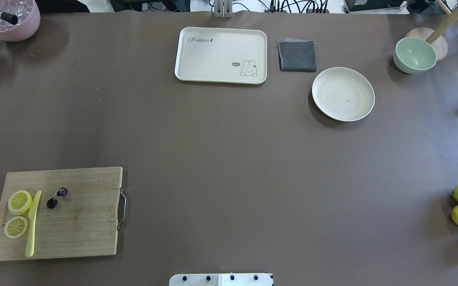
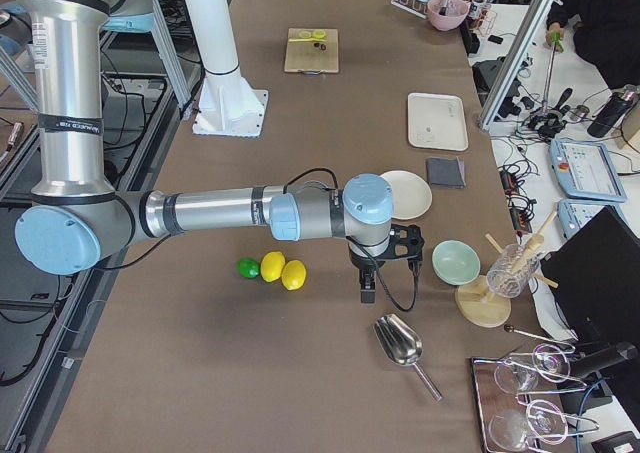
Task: Place red cherry on plate
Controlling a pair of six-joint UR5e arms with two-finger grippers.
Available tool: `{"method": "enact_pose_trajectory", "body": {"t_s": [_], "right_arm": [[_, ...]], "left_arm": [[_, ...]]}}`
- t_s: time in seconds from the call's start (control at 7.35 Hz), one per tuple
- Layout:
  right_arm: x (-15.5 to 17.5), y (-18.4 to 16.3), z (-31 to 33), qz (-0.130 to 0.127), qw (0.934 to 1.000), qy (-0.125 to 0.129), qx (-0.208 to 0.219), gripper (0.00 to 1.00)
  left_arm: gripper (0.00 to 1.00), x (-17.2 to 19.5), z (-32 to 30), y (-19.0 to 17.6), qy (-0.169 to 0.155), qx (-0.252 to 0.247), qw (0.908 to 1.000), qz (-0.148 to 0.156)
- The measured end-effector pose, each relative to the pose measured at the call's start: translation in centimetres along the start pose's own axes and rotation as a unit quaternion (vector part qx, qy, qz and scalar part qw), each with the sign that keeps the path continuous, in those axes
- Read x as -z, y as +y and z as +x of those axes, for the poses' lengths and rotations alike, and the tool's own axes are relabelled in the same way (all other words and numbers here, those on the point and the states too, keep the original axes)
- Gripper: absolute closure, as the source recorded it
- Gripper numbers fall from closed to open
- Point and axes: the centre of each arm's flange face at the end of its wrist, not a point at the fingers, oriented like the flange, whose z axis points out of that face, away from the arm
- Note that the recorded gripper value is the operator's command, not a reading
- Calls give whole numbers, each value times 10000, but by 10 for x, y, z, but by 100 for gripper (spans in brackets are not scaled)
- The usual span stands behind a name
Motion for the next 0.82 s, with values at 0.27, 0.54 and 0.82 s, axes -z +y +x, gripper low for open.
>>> {"method": "enact_pose_trajectory", "body": {"t_s": [0.27,0.54,0.82], "right_arm": [[-12,-10,-18,122,9992,-34,375,0],[-28,-32,-40,328,9971,-117,681,0],[-58,-56,-86,464,9948,-268,864,0]], "left_arm": [[2,-1,1,-1,8,-13,10000,-3],[2,-2,1,-2,11,-18,10000,-13],[2,-5,-1,-1,11,2,10000,-41]]}}
